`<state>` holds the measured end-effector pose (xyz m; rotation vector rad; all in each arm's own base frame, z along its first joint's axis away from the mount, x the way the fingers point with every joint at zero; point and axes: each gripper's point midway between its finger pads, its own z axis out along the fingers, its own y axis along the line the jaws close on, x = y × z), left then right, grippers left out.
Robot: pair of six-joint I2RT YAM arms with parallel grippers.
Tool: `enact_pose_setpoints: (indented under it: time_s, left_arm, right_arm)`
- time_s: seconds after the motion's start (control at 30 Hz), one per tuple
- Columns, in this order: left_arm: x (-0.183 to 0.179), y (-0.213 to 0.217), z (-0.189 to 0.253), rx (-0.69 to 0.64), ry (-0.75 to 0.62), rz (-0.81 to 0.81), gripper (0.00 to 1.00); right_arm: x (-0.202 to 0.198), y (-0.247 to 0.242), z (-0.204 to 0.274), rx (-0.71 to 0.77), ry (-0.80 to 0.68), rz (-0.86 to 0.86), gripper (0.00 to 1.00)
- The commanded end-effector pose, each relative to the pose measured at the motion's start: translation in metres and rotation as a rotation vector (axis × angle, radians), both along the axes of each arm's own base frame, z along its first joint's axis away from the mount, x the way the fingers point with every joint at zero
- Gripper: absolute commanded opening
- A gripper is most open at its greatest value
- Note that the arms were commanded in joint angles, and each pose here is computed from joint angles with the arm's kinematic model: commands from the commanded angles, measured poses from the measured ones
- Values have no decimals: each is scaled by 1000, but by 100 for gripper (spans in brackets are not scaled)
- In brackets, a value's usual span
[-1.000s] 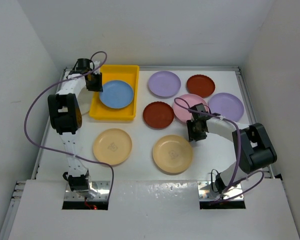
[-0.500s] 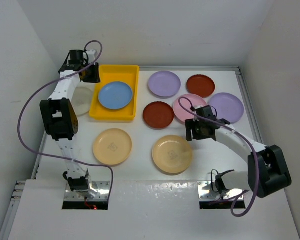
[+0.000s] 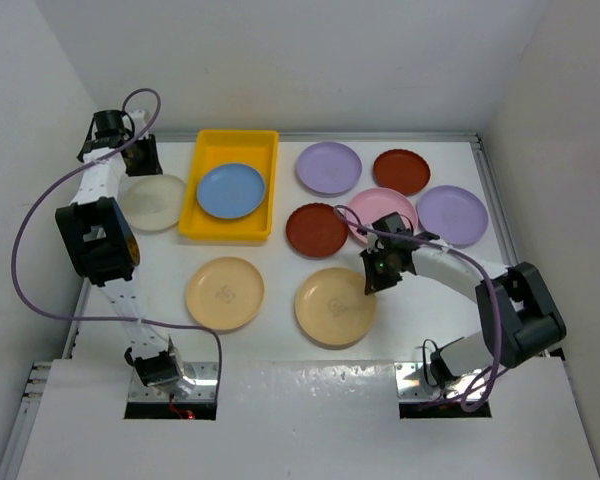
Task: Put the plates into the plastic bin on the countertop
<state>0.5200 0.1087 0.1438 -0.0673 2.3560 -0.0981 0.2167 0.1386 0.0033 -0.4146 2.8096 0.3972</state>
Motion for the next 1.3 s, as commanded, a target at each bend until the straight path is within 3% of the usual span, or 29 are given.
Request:
enact_pose_setpoints:
  time_s: [0.0,0.13,0.33,0.37,0.4,0.43,0.5,0.53,0.57,0.63,0.77,1.0,1.27]
  left_arm:
    - [-7,6,34,19,-67,8,41]
    - [-14,13,38,24,-73,12,41]
    - [-19,15,38,21,-67,7,41]
    - [-20,19,38,22,-67,16,41]
    - [-22,18,37,21,-64,16,41]
    - [-26,22,38,21,-64,25,41]
    - [-31,25,37,20,-60,35,41]
    - [-32,31,37,20,-59,45,41]
    - [-35,31,32,22,-44,52,41]
    - [-40,40,27,9,-32,80,41]
    - [-48,43,15,-23,-7,94,41]
    - [-52,49,11,-32,0,106,41]
    - [-57,43,6,-47,11,84,41]
  right_arm:
    - [-3,16,40,55,-20,160,0]
    - [26,60,124,267,-137,214,0]
    - [142,152,221,533,-301,106,0]
    - [162,163,201,519,-270,69,0]
    - [188,179,251,575,-375,63,0]
    - [216,188,202,520,-289,-53,0]
    - [243,197,201,518,-324,-129,0]
    - [265,202,225,570,-359,-212,0]
    - [276,210,188,549,-311,-242,0]
    - [299,225,206,616,-371,-310,0]
    - [339,254,195,644,-495,-393,0]
    - [355,283,188,661,-598,-451,0]
    - [351,298,131,586,-565,-471,0]
